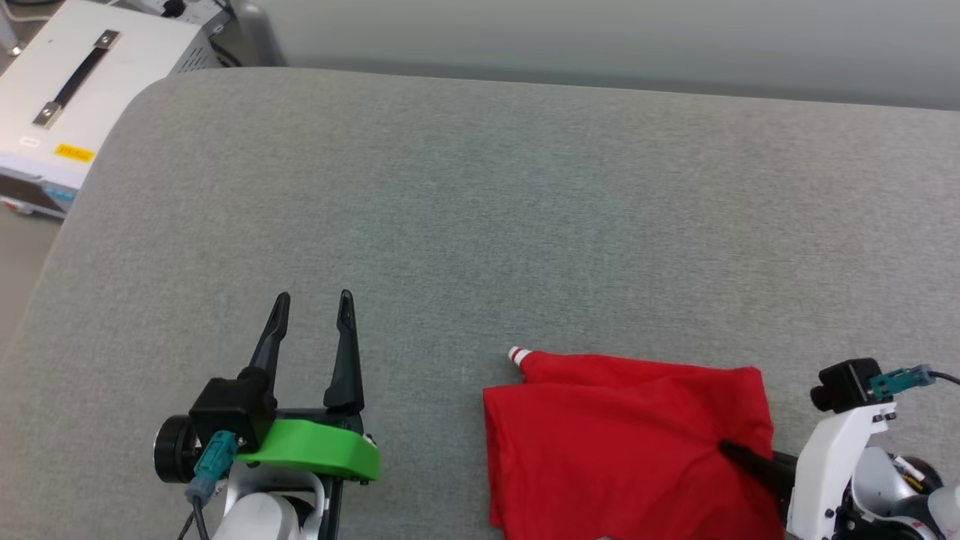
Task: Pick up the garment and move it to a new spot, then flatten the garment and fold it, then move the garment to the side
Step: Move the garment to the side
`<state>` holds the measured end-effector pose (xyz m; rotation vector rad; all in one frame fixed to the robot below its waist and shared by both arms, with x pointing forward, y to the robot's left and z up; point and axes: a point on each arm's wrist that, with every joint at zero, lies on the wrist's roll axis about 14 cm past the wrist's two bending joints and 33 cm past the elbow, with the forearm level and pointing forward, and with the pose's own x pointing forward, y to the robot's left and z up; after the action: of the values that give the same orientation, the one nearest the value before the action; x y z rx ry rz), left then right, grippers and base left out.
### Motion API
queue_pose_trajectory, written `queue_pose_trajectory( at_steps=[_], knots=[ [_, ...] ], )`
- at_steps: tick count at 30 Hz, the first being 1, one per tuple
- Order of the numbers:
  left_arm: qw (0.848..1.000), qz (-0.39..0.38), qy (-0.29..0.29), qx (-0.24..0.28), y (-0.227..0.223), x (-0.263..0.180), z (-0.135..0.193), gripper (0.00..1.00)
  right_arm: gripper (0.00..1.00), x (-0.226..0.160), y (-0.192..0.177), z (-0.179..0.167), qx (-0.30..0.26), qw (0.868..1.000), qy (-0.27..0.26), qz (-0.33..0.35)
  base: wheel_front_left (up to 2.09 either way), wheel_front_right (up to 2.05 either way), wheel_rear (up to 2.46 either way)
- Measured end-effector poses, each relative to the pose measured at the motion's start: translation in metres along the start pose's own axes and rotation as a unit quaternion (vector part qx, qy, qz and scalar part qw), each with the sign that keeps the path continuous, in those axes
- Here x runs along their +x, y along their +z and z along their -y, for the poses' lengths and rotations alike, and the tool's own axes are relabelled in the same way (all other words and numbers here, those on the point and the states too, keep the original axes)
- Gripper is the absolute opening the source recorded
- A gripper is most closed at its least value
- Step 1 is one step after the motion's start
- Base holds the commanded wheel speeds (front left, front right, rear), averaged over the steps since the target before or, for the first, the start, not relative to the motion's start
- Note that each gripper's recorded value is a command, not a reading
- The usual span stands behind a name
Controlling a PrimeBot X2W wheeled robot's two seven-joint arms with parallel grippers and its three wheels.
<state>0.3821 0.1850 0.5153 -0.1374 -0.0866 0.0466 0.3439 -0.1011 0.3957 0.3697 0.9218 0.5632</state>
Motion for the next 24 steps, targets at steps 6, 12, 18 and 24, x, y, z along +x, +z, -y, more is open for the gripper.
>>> queue_pose_trajectory(
  at_steps=[6, 12, 18, 24],
  knots=[
    [0.999, 0.007, -0.048, -0.002, 0.001, 0.013, 0.028, 1.00, 0.00, -0.043, 0.017, 0.043, -0.042, 0.994, -0.096, 0.031, 0.00, 0.00, 0.00],
    [0.992, 0.008, -0.123, -0.003, -0.003, 0.030, 0.075, 1.00, 0.00, -0.096, 0.029, 0.084, -0.033, 0.979, -0.188, 0.078, 0.00, 0.00, 0.00],
    [0.979, 0.021, -0.202, -0.004, 0.001, 0.052, 0.129, 1.00, 0.00, -0.144, 0.055, 0.115, -0.013, 0.956, -0.254, 0.145, 0.00, 0.00, 0.00],
    [0.962, 0.025, -0.272, -0.021, -0.003, 0.071, 0.181, 1.00, 0.00, -0.188, 0.076, 0.163, -0.004, 0.925, -0.336, 0.177, 0.00, 0.00, 0.00]
  ],
)
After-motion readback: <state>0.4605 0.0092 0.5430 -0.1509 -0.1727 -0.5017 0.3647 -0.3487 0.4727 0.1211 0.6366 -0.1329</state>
